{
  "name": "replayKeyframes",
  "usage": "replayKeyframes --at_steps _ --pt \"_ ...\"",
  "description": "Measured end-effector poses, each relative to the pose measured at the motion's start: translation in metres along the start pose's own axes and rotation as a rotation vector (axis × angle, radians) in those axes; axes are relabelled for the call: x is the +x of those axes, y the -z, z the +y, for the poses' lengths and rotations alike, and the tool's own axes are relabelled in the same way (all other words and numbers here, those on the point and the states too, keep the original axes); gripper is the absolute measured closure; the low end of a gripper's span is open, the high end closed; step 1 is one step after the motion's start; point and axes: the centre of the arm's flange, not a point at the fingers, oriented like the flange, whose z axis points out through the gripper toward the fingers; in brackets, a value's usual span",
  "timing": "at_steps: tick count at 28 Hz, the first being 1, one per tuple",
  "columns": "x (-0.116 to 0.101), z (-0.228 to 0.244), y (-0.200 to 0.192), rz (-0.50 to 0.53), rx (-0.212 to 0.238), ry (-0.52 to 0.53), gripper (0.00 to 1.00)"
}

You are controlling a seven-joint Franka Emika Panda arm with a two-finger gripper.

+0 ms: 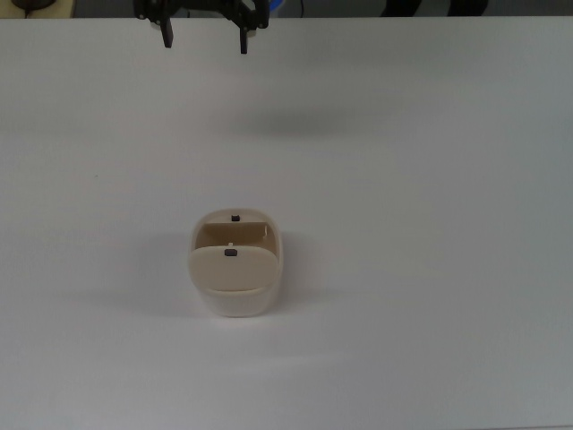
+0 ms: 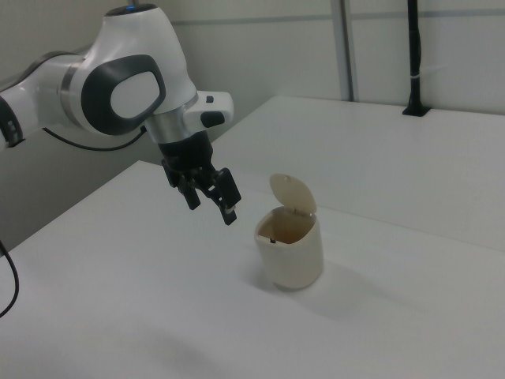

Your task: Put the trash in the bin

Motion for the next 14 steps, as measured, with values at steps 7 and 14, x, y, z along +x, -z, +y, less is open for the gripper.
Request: replayKeyframes --at_steps 7,14 --pt "-0.0004 -0.0019 0.0008 0.001 0.001 0.006 0.0" --pt "-0.0005 -0.0008 0.001 0.002 0.001 0.004 0.0"
